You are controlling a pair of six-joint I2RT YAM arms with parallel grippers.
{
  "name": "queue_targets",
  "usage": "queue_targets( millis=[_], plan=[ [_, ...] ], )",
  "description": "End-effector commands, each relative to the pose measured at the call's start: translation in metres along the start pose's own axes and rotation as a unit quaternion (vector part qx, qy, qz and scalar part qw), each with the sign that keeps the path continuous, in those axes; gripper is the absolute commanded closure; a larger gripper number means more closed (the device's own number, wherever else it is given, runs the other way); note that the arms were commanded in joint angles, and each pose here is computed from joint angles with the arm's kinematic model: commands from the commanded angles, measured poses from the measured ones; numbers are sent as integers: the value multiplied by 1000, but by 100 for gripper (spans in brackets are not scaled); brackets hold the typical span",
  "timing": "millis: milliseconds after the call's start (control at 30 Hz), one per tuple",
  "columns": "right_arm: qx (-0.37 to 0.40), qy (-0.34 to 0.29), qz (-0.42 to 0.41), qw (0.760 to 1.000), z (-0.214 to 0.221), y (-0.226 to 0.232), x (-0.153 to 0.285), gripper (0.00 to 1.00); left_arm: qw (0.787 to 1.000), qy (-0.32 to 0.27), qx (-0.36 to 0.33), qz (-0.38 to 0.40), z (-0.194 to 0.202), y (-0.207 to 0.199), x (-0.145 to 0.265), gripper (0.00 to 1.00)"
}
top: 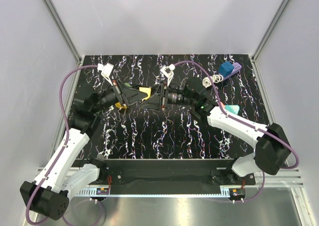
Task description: Insert the plug
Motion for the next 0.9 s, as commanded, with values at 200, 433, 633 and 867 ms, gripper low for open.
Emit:
queue_targets(
  millis=[200, 433, 633, 867],
  plan=[
    [51, -24, -52, 997, -11, 20, 5, 100, 1000, 8, -9, 18, 4, -1, 0, 51],
    [49, 16, -59, 997, 1, 15, 12, 100, 999, 34, -16, 15, 3, -1, -1, 36],
    [41, 62, -62, 995, 14, 10, 16, 100, 997, 71, -28, 13, -1, -9, 0, 33],
    [37, 98, -69, 992, 27, 9, 23, 100, 989, 147, -12, 30, 9, -11, 6, 35]
  ],
)
Point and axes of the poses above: each gripper's point midway between its finger pads, its own x axis back along the fingers, its own y axis along the line the jaws close on, z = x × y, the point moved 8 cm from there along x, back along the fingers, and after that the axes turned 2 degrees about x, right-handed, at the moved point
